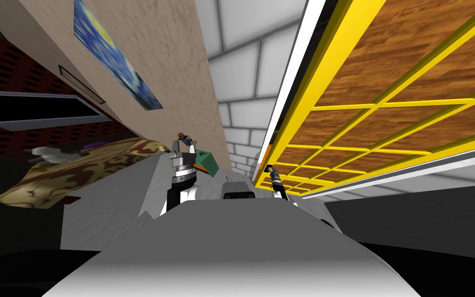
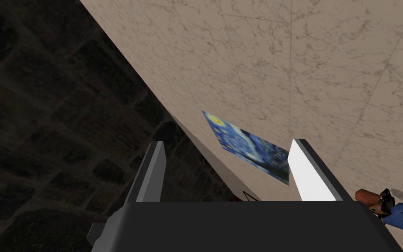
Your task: Pull the door open
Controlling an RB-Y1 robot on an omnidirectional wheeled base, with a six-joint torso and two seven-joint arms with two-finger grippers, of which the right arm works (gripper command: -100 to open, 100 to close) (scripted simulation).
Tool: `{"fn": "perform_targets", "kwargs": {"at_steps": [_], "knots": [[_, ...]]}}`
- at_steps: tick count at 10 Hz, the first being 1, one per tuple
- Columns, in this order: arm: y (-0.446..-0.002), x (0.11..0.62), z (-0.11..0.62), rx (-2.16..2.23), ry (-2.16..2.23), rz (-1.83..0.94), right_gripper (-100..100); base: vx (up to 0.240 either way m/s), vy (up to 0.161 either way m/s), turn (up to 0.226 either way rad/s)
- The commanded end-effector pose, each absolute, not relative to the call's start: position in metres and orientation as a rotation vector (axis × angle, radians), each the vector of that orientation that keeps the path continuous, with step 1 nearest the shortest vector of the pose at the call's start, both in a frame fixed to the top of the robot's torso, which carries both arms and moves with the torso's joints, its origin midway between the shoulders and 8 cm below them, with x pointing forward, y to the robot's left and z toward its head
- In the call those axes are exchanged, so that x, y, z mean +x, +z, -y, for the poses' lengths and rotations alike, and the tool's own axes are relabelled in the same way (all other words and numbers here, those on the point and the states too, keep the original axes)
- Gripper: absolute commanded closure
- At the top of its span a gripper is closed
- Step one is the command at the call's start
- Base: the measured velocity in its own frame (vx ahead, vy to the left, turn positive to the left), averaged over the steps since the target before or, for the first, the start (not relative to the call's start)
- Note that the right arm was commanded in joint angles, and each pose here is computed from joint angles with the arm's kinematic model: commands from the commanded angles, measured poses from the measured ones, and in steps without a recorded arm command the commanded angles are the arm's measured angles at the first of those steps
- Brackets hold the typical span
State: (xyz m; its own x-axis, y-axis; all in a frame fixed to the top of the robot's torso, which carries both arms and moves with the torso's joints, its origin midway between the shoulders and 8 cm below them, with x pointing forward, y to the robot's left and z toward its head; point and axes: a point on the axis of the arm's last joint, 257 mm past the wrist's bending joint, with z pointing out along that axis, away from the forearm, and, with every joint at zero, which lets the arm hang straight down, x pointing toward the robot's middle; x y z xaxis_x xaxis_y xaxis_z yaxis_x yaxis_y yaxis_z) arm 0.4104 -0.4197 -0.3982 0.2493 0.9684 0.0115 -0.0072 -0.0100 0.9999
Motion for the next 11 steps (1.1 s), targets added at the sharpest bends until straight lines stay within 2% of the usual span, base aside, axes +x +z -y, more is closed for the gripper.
{"fn": "perform_targets", "kwargs": {"at_steps": [1, 11], "knots": [[-0.399, 0.4162, 0.4058, 1.346, 1.087, -0.997, 100, -0.036, -0.013, 0.022], [-0.3991, 0.4171, 0.4083, 1.487, 1.245, -0.851, 100, -0.029, -0.008, 0.035]]}}
